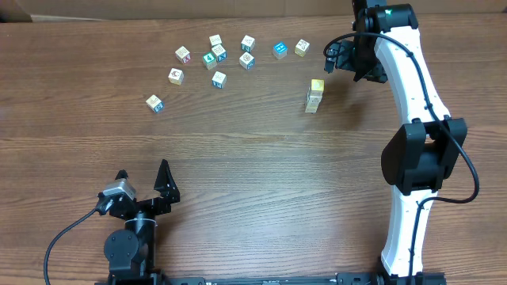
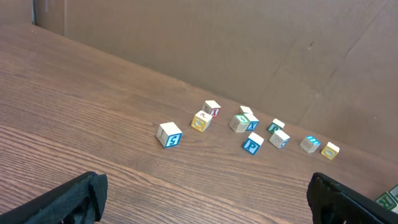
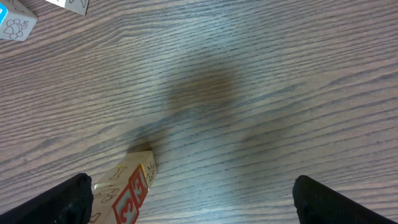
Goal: Form a tower
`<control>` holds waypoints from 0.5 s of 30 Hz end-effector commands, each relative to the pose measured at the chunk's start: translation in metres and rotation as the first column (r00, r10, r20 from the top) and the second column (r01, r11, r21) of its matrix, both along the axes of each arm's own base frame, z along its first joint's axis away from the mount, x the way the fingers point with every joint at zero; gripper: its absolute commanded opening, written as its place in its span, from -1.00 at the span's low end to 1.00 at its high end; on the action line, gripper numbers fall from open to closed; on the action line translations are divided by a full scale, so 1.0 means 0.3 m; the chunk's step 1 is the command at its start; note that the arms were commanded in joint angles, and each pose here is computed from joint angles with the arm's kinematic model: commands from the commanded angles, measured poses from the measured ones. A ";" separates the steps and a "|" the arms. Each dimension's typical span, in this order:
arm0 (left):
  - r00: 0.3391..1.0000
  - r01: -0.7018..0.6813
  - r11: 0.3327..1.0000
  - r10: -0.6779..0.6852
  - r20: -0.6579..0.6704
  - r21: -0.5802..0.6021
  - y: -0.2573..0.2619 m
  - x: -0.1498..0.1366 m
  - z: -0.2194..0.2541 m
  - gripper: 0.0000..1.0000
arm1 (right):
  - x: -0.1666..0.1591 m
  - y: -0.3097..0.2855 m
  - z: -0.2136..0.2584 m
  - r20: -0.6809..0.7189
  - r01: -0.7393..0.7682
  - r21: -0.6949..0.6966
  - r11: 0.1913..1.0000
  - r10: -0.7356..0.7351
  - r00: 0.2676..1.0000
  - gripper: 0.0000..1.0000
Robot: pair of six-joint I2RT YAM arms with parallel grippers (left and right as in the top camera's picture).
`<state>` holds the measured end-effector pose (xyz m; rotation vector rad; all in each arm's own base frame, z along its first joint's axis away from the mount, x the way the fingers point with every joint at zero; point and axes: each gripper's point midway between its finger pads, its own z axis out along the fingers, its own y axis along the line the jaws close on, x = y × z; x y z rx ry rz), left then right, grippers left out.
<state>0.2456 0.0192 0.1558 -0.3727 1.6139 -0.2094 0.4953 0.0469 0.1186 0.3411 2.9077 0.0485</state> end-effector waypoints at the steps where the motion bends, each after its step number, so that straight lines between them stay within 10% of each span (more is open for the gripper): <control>1: 1.000 0.008 1.000 -0.007 0.007 -0.006 -0.005 0.000 0.002 0.99 | -0.003 -0.005 -0.007 -0.004 0.001 -0.010 1.000 -0.001 1.000 1.00; 15: 1.000 0.008 1.000 -0.007 0.007 -0.006 -0.005 0.000 0.002 0.99 | 0.071 0.003 0.012 0.089 0.002 0.000 1.000 -0.002 0.996 1.00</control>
